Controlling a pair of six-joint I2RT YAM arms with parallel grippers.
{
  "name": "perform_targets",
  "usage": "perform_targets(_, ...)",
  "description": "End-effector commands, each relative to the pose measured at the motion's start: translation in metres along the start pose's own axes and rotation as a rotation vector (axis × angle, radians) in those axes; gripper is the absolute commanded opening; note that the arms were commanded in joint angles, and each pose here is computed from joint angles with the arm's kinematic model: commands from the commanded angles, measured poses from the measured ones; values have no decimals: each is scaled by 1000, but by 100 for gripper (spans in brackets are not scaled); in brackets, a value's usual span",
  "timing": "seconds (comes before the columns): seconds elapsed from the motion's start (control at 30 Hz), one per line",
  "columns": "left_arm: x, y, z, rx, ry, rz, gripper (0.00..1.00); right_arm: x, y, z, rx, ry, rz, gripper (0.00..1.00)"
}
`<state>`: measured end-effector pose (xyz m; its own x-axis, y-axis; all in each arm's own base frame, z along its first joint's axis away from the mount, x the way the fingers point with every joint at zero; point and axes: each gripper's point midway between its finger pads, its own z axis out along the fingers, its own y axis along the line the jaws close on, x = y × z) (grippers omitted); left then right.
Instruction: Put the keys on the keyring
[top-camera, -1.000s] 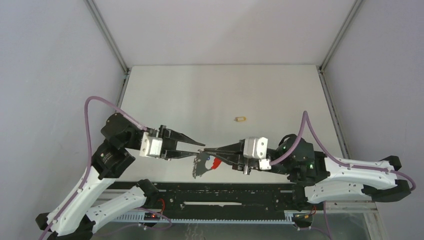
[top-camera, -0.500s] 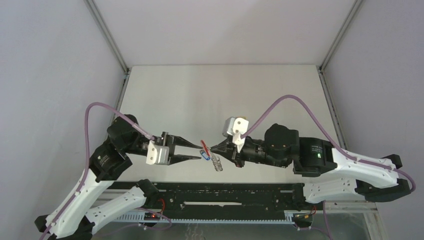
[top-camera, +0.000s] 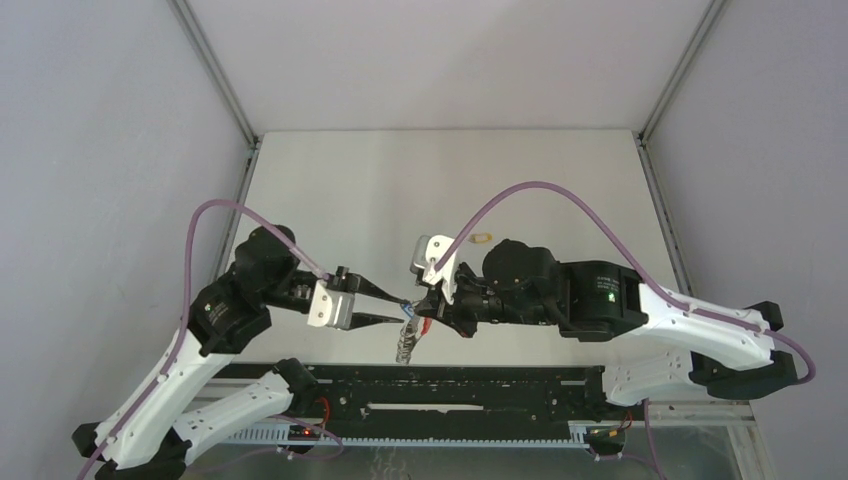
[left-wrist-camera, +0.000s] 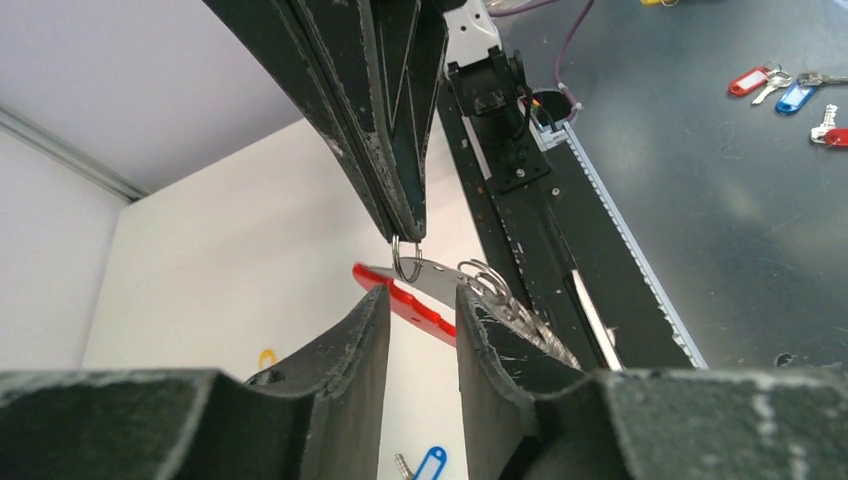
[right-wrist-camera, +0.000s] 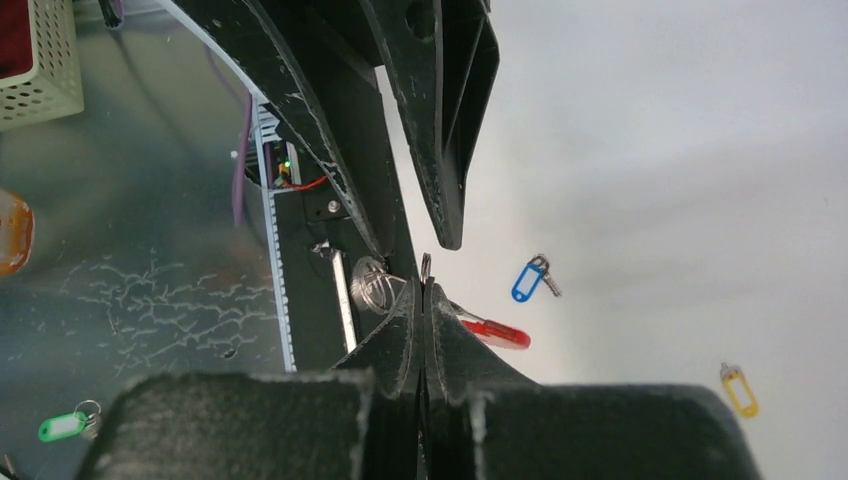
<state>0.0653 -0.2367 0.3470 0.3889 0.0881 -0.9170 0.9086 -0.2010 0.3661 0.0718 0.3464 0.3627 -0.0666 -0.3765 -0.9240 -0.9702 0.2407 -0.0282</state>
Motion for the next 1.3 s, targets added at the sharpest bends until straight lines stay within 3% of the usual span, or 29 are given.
perform_targets(0.0,-5,2,-2,5,21,34,33,-17,2,-7,-24,-26,16,0)
perform_targets(0.53,-6,-10,-4,60,28,16,26,-7,-1,7,-15,64,5,0)
perform_targets(0.77,3,-8,0,75,58,-2,17,-13,2,10,-33,60,2,0)
perform_targets(1.0,8,-2,1,49,90,0,33,-14,4,16,-49,74,-9,0)
perform_targets(1.27,9,-2,1,51,92,4,32,-13,5,19,-54,87,-20,0)
